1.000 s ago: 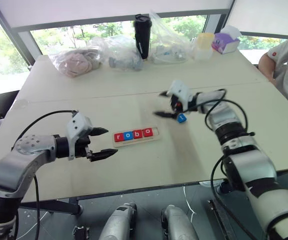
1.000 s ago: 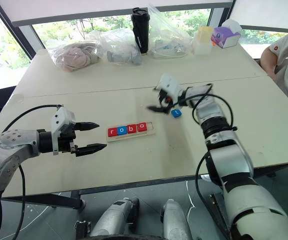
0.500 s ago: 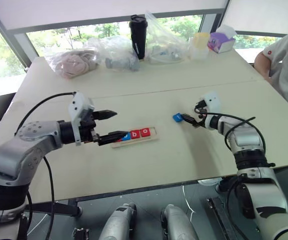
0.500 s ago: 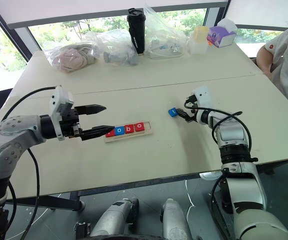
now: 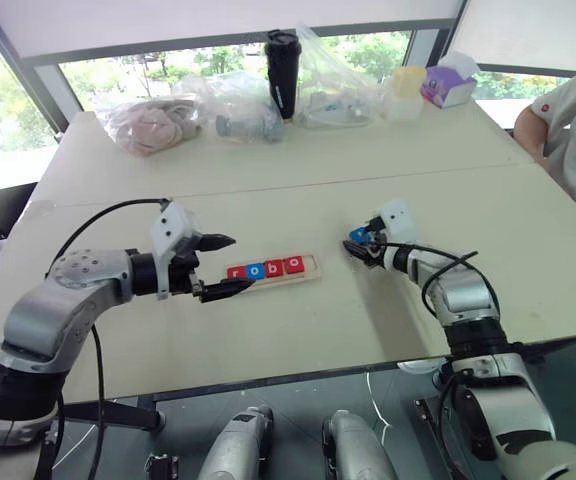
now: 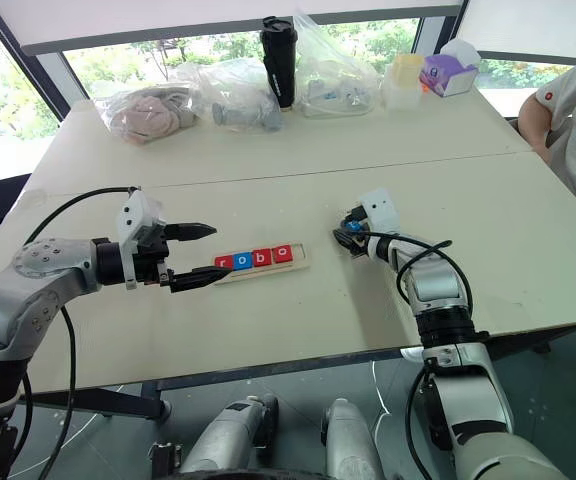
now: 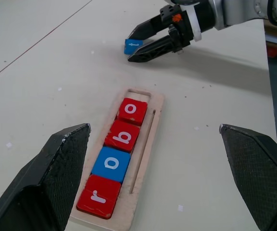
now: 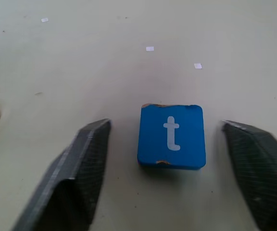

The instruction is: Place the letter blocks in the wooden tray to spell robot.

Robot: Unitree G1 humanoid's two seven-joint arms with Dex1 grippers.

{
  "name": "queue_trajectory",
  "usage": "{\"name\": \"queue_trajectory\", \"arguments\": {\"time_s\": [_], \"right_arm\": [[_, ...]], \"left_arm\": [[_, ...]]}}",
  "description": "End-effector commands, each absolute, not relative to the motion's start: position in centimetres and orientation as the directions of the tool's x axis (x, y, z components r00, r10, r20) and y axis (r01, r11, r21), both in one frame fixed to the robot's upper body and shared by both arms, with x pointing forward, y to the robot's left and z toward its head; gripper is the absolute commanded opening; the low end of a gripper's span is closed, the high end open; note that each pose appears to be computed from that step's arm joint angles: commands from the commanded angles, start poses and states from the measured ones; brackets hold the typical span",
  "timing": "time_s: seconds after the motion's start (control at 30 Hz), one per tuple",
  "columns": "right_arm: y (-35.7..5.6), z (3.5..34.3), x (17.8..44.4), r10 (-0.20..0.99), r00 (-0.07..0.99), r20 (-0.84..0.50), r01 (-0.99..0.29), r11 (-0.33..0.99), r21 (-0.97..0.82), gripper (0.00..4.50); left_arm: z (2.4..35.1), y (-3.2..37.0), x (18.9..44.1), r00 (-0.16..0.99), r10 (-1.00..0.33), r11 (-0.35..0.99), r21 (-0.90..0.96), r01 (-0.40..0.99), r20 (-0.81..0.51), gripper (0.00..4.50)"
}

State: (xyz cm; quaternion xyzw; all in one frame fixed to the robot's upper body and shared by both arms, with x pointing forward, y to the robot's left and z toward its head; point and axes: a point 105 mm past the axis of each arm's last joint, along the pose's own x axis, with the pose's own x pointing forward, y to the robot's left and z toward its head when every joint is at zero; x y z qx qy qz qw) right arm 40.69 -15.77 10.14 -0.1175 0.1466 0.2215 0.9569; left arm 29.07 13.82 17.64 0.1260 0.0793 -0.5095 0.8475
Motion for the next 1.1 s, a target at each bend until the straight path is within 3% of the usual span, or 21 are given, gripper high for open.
{"name": "queue_trajectory", "arguments": {"time_s": [0.03, 0.07, 0.2, 0.3, 0.43, 0.53, 0.67, 0.83, 0.9, 0.93, 1.0, 1.07, 1.1], "right_arm": [[-16.2, 10.8, 40.9, 0.365, 0.877, -0.313, -0.431, 0.885, -0.175, 1.52], [-16.2, 11.0, 40.9, 0.366, 0.878, -0.307, -0.431, 0.885, -0.178, 1.22], [-16.2, 12.4, 39.7, 0.373, 0.885, -0.279, -0.428, 0.887, -0.173, 1.22], [-16.8, 14.1, 36.4, 0.37, 0.889, -0.27, -0.427, 0.883, -0.196, 1.22], [-16.3, 15.0, 33.7, 0.361, 0.888, -0.285, -0.392, 0.918, -0.058, 1.22], [-14.9, 14.6, 31.1, 0.324, 0.888, -0.326, -0.331, 0.943, 0.034, 1.22], [-14.3, 12.9, 29.9, 0.208, 0.879, -0.43, -0.192, 0.978, 0.082, 1.22], [-12.8, 11.3, 29.0, 0.176, 0.852, -0.493, -0.18, 0.983, 0.039, 1.22], [-12.2, 11.3, 28.8, 0.188, 0.852, -0.489, -0.188, 0.981, 0.05, 2.26], [-12.0, 11.4, 28.8, 0.196, 0.851, -0.487, -0.196, 0.979, 0.05, 2.51], [-11.9, 11.5, 28.8, 0.202, 0.853, -0.482, -0.207, 0.977, 0.045, 3.43], [-12.2, 12.8, 29.4, 0.24, 0.874, -0.422, -0.241, 0.969, 0.053, 4.44], [-12.8, 13.8, 29.8, 0.252, 0.89, -0.381, -0.258, 0.965, 0.035, 4.44]], "left_arm": [[17.9, 14.0, 29.0, 0.478, -0.84, 0.45, 0.161, 0.878, -0.258, 4.5], [17.8, 13.9, 28.9, 0.477, -0.84, 0.45, 0.16, 0.879, -0.258, 4.5], [17.7, 13.7, 28.9, 0.473, -0.842, 0.446, 0.159, 0.881, -0.259, 4.5], [17.4, 13.8, 28.6, 0.454, -0.847, 0.427, 0.156, 0.891, -0.275, 4.5], [17.4, 13.9, 28.7, 0.445, -0.851, 0.418, 0.155, 0.895, -0.277, 4.5], [17.3, 13.8, 29.4, 0.441, -0.847, 0.403, 0.185, 0.896, -0.297, 4.5], [17.2, 13.8, 29.7, 0.417, -0.855, 0.374, 0.191, 0.908, -0.309, 4.5], [17.4, 13.6, 30.2, 0.407, -0.861, 0.36, 0.198, 0.912, -0.307, 4.5], [17.3, 13.5, 30.2, 0.4, -0.862, 0.352, 0.199, 0.914, -0.312, 4.5], [17.2, 13.5, 30.1, 0.398, -0.862, 0.35, 0.199, 0.915, -0.314, 4.5], [17.1, 13.5, 30.1, 0.396, -0.862, 0.349, 0.198, 0.916, -0.316, 4.5], [17.1, 13.6, 30.0, 0.397, -0.861, 0.35, 0.196, 0.916, -0.319, 4.5], [17.0, 13.7, 30.0, 0.397, -0.86, 0.35, 0.196, 0.916, -0.32, 4.5]]}}
